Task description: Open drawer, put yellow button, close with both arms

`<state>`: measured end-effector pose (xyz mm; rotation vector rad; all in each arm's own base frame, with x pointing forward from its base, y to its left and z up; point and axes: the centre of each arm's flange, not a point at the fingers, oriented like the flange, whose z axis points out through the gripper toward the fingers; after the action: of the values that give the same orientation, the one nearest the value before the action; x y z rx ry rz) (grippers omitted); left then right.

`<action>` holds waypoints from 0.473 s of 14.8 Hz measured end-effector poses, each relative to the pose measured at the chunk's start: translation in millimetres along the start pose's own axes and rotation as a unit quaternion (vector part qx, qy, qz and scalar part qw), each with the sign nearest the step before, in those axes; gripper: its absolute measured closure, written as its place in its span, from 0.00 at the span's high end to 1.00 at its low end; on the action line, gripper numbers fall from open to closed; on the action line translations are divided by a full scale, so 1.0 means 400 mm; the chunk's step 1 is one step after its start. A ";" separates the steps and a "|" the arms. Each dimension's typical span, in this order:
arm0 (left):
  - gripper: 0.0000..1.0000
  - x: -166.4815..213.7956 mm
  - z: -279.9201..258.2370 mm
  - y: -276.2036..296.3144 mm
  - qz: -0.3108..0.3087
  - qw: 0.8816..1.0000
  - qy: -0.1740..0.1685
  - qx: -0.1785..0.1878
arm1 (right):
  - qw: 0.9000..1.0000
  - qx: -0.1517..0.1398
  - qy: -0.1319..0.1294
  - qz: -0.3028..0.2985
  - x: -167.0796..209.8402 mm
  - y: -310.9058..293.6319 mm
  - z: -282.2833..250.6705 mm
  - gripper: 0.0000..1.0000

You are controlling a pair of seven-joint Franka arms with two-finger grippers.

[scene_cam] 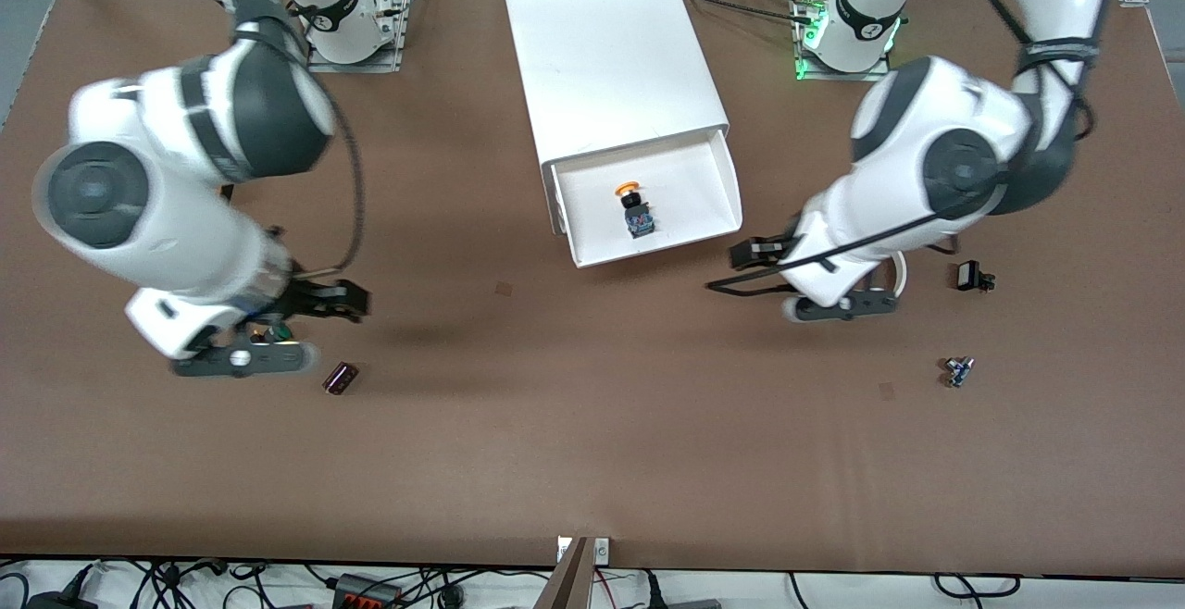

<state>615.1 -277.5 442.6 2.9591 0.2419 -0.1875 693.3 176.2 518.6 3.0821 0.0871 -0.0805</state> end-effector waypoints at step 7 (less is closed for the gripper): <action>1.00 -0.031 0.161 0.143 -0.010 1.000 0.028 -0.001 | 0.998 0.018 -0.023 0.047 -0.050 0.473 -0.033 1.00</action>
<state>605.7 -346.3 390.2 2.9631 0.2786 -0.1070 685.0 -12.6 543.4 3.1116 -0.0626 -0.1499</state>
